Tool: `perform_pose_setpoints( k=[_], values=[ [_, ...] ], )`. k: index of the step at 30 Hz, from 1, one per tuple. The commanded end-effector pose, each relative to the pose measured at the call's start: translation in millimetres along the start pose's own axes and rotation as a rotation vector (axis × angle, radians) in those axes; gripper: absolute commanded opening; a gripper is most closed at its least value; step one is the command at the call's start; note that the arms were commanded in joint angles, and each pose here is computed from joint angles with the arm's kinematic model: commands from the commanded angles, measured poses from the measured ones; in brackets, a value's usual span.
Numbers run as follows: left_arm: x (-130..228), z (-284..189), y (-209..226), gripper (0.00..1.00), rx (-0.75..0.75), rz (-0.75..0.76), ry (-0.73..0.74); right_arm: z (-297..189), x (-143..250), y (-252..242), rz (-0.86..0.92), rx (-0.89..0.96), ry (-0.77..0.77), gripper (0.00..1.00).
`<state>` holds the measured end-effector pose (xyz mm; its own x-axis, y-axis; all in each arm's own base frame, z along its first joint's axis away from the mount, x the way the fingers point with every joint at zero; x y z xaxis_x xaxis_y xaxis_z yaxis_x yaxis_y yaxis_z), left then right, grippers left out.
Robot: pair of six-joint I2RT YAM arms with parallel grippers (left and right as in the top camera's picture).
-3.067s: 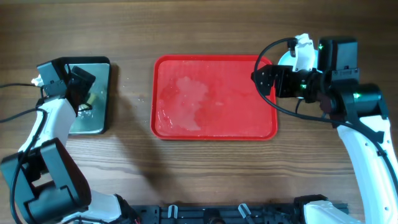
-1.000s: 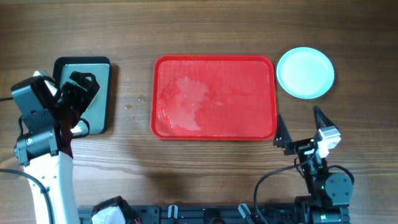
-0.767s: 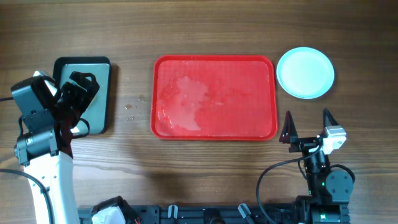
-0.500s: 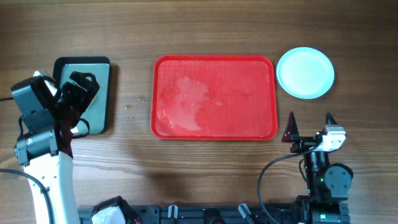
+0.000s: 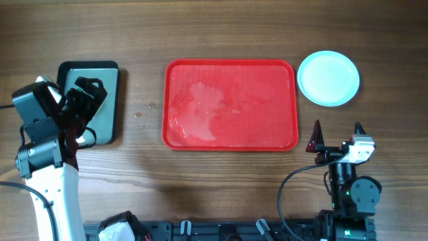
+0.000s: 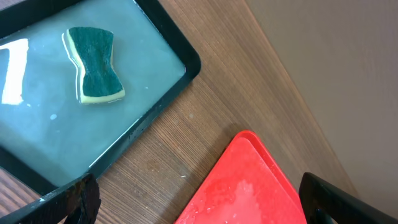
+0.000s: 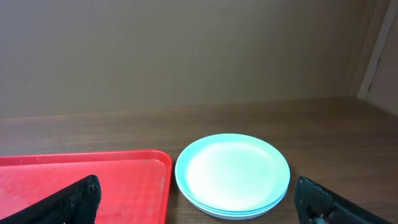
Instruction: Clean dirty plates on tray and stack at the side
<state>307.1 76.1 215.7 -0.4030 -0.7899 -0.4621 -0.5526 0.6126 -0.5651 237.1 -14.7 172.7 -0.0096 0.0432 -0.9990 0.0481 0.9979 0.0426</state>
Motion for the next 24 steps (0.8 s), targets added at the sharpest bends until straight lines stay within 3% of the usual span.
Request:
perform_pose_setpoints(
  k=[1, 8, 13, 19, 24],
  values=[
    [1, 1, -1, 1.0, 0.011, 0.007, 0.009, -1, -3, -1, -0.014, 0.001, -0.015, 1.0],
    [2, 1, 1, 1.0, -0.003, 0.013, 0.01, -1, -3, -1, -0.014, 0.001, -0.015, 1.0],
    [23, -1, 15, 1.0, -0.061, 0.015, 0.099, -1, -3, -1, -0.014, 0.001, -0.015, 1.0],
    [72, -11, 4, 1.0, 0.031, 0.514, 0.172, -1, -3, -1, -0.014, 0.001, -0.015, 1.0],
    [98, -24, 5, 1.0, 0.174, 0.687, -0.003, -1, -3, -1, -0.014, 0.001, -0.015, 1.0]
  ],
)
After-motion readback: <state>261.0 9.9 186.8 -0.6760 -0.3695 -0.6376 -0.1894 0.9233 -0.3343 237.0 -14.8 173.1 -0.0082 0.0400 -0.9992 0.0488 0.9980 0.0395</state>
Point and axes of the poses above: each gripper's point midway between its finger pads, its own z axis out along the fingers, its own y axis along the line the jaws close on, x = y × z, the point moved 1 cm from there along -z, back along the fingers
